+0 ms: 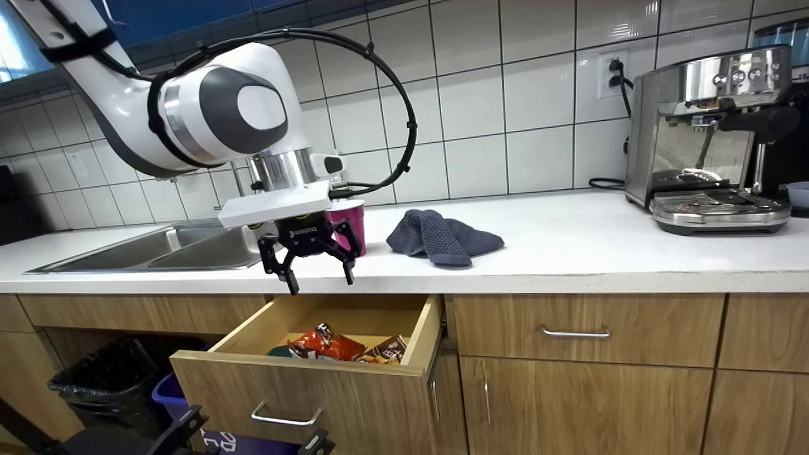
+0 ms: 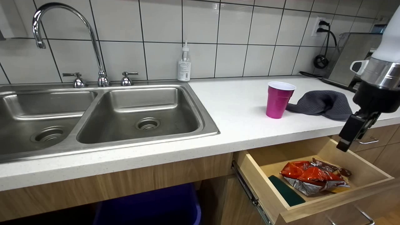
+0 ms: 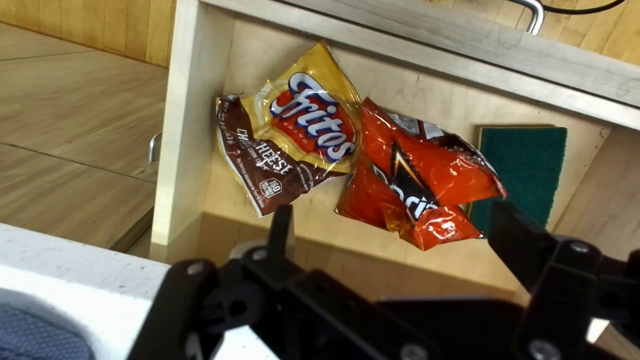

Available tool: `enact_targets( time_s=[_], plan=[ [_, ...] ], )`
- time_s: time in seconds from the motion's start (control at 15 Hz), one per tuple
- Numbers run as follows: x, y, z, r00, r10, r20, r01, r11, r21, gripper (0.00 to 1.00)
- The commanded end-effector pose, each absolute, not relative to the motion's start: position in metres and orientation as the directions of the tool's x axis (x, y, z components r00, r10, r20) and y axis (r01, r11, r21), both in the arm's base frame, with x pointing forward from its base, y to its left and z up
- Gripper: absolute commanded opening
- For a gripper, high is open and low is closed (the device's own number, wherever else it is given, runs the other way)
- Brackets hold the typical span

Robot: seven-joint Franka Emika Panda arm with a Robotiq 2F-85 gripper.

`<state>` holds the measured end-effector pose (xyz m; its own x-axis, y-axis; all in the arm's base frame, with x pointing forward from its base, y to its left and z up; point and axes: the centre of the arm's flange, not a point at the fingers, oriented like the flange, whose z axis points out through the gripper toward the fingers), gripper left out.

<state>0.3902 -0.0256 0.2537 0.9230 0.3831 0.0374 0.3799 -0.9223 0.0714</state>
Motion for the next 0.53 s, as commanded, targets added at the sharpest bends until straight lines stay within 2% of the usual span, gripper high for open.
enact_targets(
  time_s=[0.0,0.47],
  plan=[
    [0.378,-0.023,0.265,0.937,0.347,0.031,0.344,-0.936,0.067,1.0],
    [0.36,-0.023,0.272,0.942,0.334,-0.019,0.334,-0.942,0.038,1.0]
  ],
)
